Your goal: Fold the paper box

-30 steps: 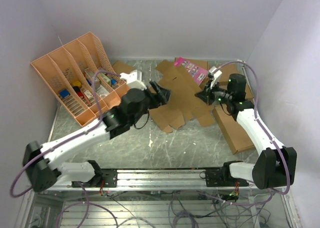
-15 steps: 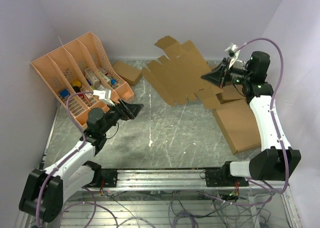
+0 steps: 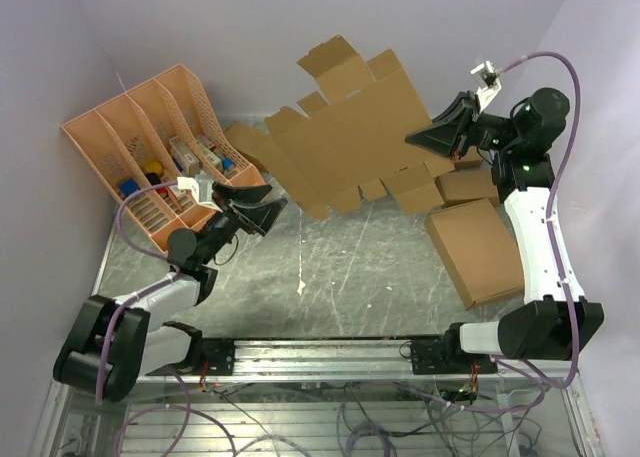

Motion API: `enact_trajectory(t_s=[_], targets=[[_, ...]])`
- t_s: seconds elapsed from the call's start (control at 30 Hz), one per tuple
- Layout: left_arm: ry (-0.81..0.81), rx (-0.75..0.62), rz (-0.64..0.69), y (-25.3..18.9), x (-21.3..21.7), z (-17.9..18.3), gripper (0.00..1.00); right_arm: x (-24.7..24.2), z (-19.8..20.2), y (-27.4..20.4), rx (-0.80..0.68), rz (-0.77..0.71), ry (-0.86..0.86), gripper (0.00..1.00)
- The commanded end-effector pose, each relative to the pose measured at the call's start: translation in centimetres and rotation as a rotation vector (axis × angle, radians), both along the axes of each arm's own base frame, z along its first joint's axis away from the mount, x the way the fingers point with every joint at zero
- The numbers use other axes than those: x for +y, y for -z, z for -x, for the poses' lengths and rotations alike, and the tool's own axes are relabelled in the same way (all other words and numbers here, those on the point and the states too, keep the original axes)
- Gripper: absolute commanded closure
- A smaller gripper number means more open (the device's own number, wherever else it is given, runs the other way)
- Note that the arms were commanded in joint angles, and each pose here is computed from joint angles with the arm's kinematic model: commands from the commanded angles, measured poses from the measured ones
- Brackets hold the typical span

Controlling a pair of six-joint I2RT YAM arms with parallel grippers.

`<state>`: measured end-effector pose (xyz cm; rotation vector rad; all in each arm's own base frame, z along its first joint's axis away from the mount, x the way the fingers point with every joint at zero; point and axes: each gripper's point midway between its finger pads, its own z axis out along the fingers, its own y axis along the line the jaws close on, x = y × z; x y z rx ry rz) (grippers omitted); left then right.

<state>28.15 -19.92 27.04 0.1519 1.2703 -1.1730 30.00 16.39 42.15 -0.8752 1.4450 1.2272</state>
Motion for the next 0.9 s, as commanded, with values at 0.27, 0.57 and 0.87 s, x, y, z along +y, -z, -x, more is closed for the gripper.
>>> enact_trajectory(t_s=[0.27,0.57,0.87], targets=[[0.188,-0.267,0.148,-7.4,-1.0,1.9,0.05,0.3,2.6,-4.2,-0.017,-0.075,-0.088,1.00],[0.378,-0.274,0.114,-9.7,-2.0,2.7,0.05,0.3,2.6,-3.5,-0.021,-0.051,-0.093,1.00],[0.362,-0.315,0.146,-11.5,-1.4,3.8,0.77,0.2,1.2,-1.9,0.022,-0.058,-0.062,1.00]])
